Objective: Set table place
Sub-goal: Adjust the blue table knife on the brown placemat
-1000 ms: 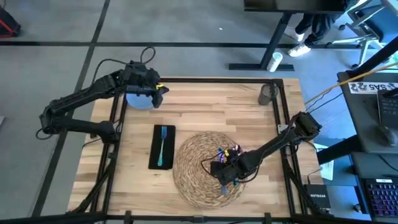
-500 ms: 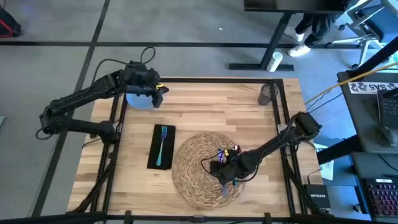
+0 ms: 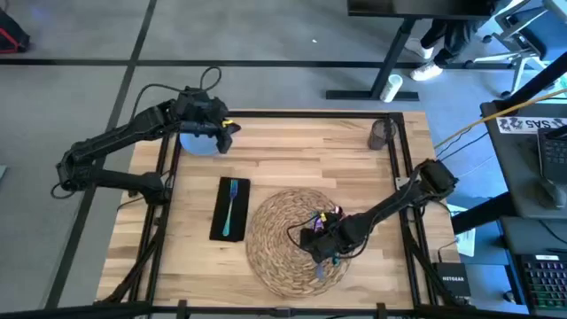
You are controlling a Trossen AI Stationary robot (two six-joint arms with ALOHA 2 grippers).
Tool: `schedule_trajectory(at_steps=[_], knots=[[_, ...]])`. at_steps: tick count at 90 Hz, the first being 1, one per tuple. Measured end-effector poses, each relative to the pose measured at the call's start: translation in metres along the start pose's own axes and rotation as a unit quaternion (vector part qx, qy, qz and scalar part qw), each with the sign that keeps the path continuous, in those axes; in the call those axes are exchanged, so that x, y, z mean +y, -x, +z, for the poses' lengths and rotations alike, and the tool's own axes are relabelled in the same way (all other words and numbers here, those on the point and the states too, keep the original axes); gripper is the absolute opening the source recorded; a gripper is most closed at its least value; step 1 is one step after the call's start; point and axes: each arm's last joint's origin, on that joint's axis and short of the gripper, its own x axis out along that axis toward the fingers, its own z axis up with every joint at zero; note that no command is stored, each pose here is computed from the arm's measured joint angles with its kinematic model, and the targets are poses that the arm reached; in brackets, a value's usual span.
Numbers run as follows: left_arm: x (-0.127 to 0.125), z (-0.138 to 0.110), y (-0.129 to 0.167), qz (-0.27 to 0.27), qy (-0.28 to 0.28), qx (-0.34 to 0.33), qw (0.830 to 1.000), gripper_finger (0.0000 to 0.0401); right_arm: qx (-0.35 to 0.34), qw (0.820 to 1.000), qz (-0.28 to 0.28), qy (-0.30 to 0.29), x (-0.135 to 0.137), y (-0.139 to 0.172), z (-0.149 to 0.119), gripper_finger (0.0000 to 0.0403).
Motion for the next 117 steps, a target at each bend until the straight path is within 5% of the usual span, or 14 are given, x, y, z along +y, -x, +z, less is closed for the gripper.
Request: schedule_trajectory(at_steps=[23, 68, 117], knots=[[0.0, 0.0, 0.0, 0.0, 0.0, -0.001, 1.0, 0.0, -0.014, 0.997, -0.07, 0.032, 0.004, 0.019, 0.002, 0.0028], [0.0, 0.0, 0.0, 0.0, 0.004, -0.002, 1.0, 0.0, -0.038, 0.991, -0.114, 0.053, 0.0, 0.024, 0.009, 0.0025], [0.0, 0.001, 0.0, 0.0, 0.006, -0.004, 1.0, 0.0, -0.044, 0.991, -0.109, 0.057, -0.003, 0.019, 0.011, 0.0028]])
